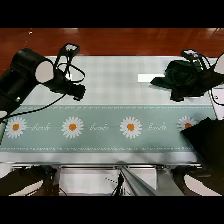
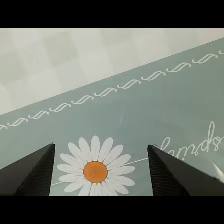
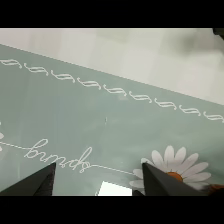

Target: Fold the shirts.

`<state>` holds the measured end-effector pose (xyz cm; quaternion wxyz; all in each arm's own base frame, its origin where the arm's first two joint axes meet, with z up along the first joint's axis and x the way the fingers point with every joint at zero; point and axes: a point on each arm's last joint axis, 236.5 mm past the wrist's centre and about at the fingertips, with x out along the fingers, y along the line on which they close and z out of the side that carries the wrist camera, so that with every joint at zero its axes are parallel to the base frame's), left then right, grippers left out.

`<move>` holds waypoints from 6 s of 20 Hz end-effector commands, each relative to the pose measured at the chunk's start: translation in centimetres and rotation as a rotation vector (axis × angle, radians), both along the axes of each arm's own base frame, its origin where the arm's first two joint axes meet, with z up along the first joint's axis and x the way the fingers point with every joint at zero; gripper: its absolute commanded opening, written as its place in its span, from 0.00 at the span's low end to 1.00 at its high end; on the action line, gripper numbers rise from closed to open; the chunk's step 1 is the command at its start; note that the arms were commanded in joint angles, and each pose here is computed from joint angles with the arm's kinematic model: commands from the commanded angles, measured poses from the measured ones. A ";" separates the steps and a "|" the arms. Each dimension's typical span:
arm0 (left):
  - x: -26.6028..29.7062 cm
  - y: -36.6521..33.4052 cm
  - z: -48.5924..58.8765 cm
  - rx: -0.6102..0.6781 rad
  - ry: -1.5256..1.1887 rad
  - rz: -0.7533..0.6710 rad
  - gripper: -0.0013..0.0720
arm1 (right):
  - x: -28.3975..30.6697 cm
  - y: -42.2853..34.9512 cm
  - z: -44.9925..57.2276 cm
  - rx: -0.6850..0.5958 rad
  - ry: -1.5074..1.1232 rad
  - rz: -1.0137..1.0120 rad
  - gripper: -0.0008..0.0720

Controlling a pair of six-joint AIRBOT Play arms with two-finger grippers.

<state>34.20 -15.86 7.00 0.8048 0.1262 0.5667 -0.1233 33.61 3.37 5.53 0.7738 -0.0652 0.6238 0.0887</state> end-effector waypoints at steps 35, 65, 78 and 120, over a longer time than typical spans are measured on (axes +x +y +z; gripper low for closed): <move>5.9 -3.1 2.4 -0.134 -0.250 -0.024 1.00 | 15.7 -20.4 -5.9 0.093 -0.464 -0.834 0.86; -1.4 -1.7 19.8 -0.308 -0.351 -0.031 1.00 | 3.7 10.8 26.2 0.574 -0.939 0.046 0.07; -6.6 1.0 15.4 -0.205 -0.150 -0.019 1.00 | -7.4 25.5 -1.2 0.376 -0.172 0.448 0.07; -15.4 -15.7 -16.4 -0.765 0.419 0.213 0.05 | -4.3 5.8 -7.9 0.544 0.133 -0.143 0.78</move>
